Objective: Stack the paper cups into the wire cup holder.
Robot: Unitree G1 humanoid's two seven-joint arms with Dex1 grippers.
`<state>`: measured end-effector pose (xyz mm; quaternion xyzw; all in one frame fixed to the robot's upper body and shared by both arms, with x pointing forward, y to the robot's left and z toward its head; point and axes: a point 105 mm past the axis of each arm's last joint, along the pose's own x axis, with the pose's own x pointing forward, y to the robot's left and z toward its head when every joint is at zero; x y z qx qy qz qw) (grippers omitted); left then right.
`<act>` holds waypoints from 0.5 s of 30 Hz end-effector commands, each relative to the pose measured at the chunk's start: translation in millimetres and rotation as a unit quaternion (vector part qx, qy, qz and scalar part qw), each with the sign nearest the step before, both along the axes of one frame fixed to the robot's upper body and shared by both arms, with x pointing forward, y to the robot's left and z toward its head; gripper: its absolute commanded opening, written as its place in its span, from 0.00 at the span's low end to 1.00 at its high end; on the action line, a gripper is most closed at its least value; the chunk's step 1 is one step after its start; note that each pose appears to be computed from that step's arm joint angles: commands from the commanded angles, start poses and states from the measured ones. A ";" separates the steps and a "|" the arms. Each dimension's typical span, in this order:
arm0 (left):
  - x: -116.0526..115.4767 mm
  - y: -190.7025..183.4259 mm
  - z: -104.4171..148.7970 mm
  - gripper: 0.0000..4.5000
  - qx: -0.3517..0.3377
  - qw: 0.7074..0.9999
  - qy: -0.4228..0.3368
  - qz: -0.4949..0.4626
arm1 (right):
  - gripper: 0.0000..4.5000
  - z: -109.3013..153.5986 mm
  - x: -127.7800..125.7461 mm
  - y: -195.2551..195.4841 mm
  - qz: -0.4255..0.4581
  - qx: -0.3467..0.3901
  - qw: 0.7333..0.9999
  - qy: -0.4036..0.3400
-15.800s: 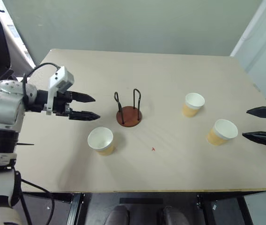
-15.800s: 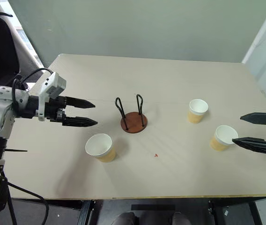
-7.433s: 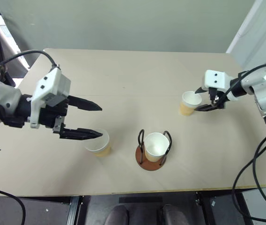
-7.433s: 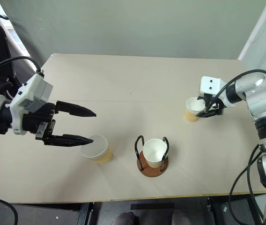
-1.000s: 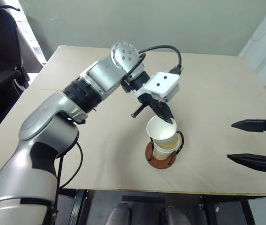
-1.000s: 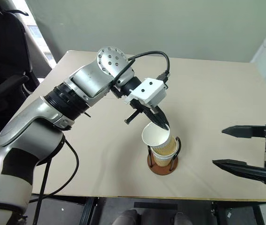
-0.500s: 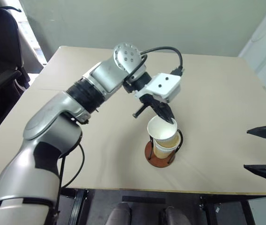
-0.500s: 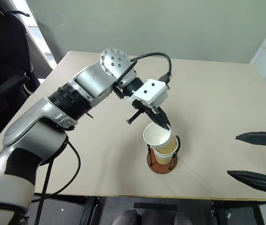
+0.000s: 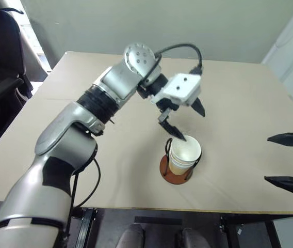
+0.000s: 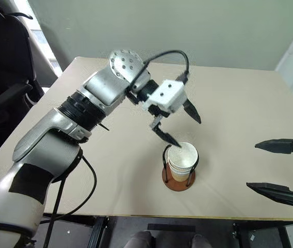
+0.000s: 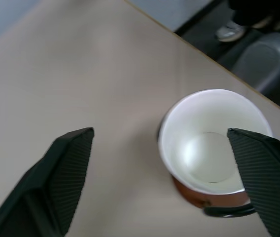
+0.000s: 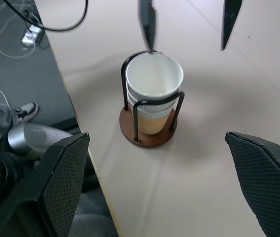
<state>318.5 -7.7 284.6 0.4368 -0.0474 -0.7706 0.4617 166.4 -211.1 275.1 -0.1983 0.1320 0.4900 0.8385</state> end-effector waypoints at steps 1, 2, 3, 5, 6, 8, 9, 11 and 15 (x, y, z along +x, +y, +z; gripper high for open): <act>14.5 33.6 27.6 1.00 -0.060 0.996 0.003 0.064 | 1.00 3.4 10.5 -4.5 0.001 0.000 1.000 -0.006; 24.0 56.5 30.0 1.00 -0.078 0.991 0.016 0.110 | 1.00 1.5 13.9 -7.5 -0.003 -0.001 1.000 0.002; 29.3 71.6 31.1 1.00 -0.089 0.986 0.024 0.140 | 1.00 0.1 15.9 -9.8 -0.006 -0.002 1.000 0.008; 31.6 118.5 25.5 1.00 -0.099 0.973 0.055 0.201 | 1.00 4.2 17.9 -15.4 -0.007 0.011 1.000 0.013; 27.2 138.7 22.2 1.00 -0.102 0.966 0.075 0.226 | 1.00 6.2 18.6 -19.0 -0.009 0.016 1.000 0.016; 19.8 155.3 18.8 1.00 -0.104 0.959 0.098 0.246 | 1.00 7.6 19.4 -23.5 -0.011 0.020 1.000 0.020; 11.8 171.4 14.8 1.00 -0.106 0.951 0.116 0.267 | 1.00 1.6 21.6 -27.7 -0.018 0.012 0.999 0.034; -0.4 192.4 8.7 1.00 -0.101 0.937 0.139 0.303 | 1.00 -8.6 22.4 -33.4 -0.024 -0.002 0.998 0.060; -16.6 215.2 3.2 1.00 -0.103 0.914 0.165 0.355 | 1.00 -6.5 23.6 -40.2 -0.023 -0.007 0.998 0.063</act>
